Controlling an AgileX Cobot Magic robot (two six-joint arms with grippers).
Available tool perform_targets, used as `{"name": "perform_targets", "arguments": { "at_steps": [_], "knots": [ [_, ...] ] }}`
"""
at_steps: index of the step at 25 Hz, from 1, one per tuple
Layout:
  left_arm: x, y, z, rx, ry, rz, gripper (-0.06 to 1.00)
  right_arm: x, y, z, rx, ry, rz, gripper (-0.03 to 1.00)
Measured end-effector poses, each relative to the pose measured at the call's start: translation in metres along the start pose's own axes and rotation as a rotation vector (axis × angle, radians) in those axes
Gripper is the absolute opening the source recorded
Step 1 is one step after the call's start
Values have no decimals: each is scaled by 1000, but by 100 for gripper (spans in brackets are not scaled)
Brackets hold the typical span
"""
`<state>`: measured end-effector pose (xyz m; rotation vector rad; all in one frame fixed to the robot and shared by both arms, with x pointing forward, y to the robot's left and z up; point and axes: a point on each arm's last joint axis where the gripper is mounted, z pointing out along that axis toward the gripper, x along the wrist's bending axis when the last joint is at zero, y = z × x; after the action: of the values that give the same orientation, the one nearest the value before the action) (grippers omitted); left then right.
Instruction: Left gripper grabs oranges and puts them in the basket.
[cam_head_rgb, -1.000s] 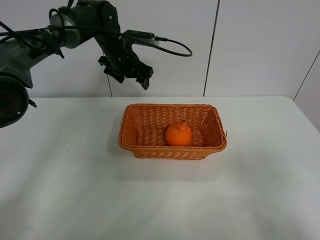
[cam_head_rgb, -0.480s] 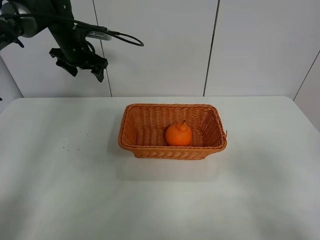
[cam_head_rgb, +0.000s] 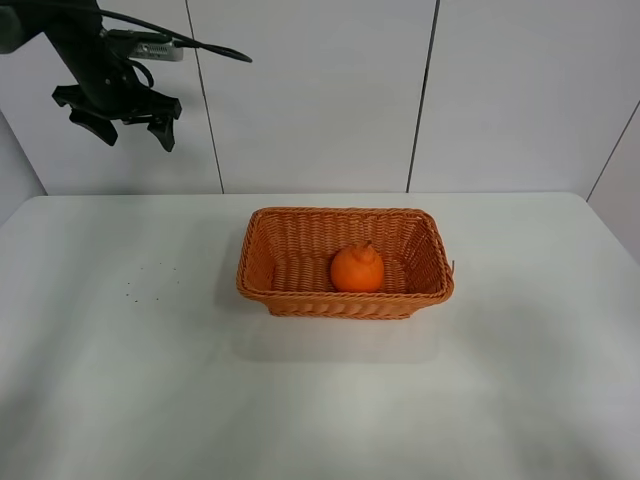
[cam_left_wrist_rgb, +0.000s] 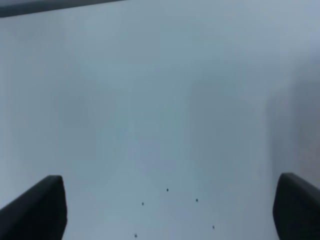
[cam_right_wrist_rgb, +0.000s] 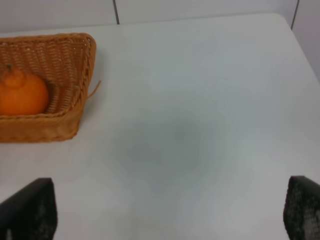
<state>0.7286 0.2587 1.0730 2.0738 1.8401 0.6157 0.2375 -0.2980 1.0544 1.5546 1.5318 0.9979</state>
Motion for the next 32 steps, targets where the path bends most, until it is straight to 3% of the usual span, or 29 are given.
{"name": "perform_targets", "arguments": {
  "at_steps": [7, 10, 20, 32],
  "knots": [
    [4, -21, -29, 38, 11, 29, 93, 0, 0, 0, 0, 0, 0, 69],
    [8, -32, -54, 10, 33, 41, 93, 0, 0, 0, 0, 0, 0, 69],
    [18, -92, -152, -251, 72, 68, 93, 0, 0, 0, 0, 0, 0, 69],
    [21, -215, -227, -508, 103, 52, 93, 0, 0, 0, 0, 0, 0, 69]
  ]
}}
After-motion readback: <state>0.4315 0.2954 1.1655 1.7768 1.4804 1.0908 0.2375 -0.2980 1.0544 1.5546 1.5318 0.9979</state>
